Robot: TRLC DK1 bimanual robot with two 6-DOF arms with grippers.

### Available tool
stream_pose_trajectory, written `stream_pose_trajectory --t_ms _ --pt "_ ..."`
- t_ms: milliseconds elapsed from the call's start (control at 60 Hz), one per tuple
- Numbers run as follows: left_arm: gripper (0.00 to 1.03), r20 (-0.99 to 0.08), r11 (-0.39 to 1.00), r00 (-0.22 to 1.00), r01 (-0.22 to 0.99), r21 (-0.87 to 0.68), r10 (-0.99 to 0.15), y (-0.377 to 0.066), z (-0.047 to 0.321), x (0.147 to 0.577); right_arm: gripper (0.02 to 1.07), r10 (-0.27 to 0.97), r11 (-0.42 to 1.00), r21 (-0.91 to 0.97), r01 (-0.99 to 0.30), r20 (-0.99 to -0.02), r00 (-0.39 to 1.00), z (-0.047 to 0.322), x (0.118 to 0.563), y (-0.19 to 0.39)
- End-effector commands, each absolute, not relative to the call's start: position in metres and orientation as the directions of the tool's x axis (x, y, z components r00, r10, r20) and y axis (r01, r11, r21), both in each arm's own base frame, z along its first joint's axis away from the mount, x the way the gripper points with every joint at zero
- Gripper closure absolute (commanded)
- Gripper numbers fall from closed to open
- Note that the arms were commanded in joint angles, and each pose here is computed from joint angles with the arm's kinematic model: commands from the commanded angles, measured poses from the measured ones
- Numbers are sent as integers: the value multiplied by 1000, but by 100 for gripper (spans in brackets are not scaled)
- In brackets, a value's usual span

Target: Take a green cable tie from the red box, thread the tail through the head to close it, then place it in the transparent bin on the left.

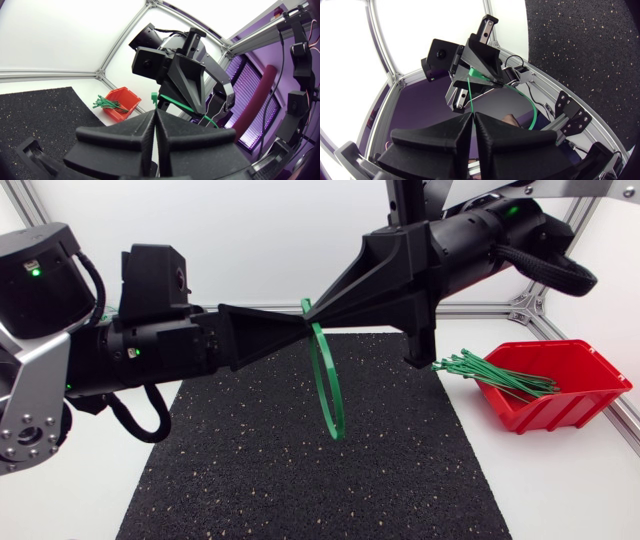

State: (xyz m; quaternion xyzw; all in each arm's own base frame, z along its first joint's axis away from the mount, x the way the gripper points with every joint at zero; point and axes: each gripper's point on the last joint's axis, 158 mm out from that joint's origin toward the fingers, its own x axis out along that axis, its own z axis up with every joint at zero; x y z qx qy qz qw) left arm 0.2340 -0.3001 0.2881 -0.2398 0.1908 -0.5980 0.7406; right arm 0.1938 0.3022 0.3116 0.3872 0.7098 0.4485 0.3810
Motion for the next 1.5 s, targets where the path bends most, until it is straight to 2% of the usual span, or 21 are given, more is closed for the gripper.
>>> stream_pose_trajectory --t_ms 0,933,1217,1283,1367,1483 --pt "100 4 162 201 803 -574 -980 -300 284 227 93 896 287 935 208 -186 -403 315 195 300" --pt "100 36 185 243 819 -543 -969 -291 307 240 92 894 294 928 228 -182 -411 305 196 301" --pt "100 36 180 237 820 -543 -971 -291 307 237 92 899 261 954 146 -186 -396 311 197 302" --pt "100 39 178 236 823 -540 -971 -292 309 236 93 901 258 958 125 -192 -388 308 202 303" --pt "100 37 179 236 823 -540 -971 -292 308 236 101 904 258 961 101 -203 -377 303 207 304" --pt "100 30 184 236 823 -537 -971 -292 306 236 101 905 261 961 92 -210 -370 296 211 304"
